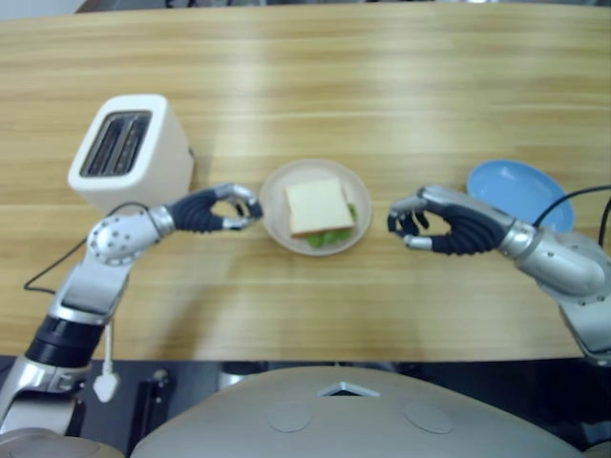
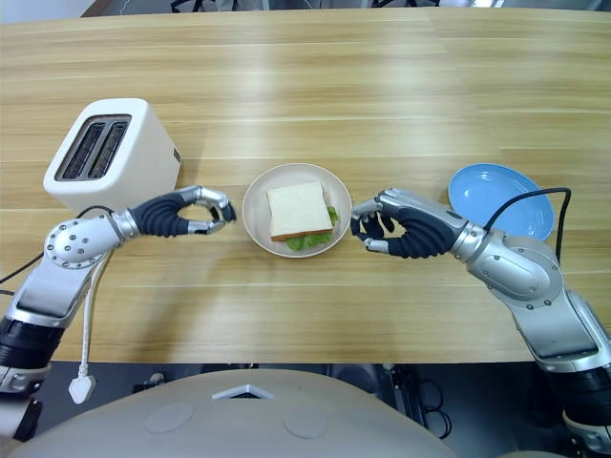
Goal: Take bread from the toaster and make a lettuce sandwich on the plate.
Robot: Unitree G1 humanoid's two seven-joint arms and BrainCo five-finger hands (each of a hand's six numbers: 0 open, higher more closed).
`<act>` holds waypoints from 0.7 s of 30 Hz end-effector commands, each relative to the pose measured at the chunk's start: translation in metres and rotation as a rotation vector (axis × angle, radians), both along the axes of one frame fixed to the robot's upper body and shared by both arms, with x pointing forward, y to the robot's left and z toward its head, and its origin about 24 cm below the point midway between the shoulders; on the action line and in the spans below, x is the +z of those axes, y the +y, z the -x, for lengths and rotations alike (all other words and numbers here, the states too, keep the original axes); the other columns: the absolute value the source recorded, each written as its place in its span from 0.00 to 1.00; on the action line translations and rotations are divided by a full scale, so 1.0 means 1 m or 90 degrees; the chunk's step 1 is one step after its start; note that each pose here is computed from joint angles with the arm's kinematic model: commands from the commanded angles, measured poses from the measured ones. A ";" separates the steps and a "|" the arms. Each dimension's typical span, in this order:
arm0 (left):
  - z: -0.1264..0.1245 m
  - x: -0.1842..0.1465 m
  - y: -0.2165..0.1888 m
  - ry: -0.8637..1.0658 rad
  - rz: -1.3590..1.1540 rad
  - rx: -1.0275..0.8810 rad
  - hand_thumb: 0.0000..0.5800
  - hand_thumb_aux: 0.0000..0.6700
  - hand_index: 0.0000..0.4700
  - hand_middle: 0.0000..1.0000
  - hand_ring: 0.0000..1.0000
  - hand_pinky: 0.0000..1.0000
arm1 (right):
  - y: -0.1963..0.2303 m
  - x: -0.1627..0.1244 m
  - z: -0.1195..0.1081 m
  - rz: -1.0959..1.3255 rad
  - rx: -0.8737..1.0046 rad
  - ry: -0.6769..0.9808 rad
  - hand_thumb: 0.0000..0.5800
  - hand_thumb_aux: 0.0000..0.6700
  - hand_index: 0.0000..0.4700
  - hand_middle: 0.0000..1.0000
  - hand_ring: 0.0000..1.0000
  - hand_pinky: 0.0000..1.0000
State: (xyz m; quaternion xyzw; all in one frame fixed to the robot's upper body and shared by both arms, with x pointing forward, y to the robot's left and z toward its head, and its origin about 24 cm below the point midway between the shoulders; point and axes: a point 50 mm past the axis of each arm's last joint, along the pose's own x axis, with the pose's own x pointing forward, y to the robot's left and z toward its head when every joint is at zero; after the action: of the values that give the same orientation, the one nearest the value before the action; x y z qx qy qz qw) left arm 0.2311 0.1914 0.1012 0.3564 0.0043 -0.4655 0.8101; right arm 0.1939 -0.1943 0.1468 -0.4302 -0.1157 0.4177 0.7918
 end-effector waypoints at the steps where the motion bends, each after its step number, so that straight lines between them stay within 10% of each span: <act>1: 0.014 -0.029 0.001 0.129 -0.086 -0.048 1.00 1.00 0.98 1.00 1.00 1.00 | 0.023 -0.021 0.006 0.011 0.068 0.093 1.00 1.00 0.98 1.00 1.00 1.00; 10: 0.022 -0.070 -0.015 0.246 -0.187 -0.100 1.00 1.00 0.98 1.00 1.00 1.00 | 0.054 -0.108 0.007 0.187 0.120 0.289 1.00 1.00 0.98 1.00 1.00 1.00; 21: -0.033 -0.092 -0.037 0.126 -0.269 -0.035 1.00 1.00 0.98 1.00 1.00 1.00 | 0.044 -0.140 -0.047 0.278 -0.011 0.217 1.00 1.00 0.98 1.00 1.00 1.00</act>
State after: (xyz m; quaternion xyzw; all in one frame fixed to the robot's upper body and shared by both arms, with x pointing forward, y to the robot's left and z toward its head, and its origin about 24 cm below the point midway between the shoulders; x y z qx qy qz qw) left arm 0.2642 0.1573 0.0191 0.4624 0.1620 -0.5044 0.7110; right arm 0.2367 -0.1420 0.0190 -0.4971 0.0872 0.5084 0.6977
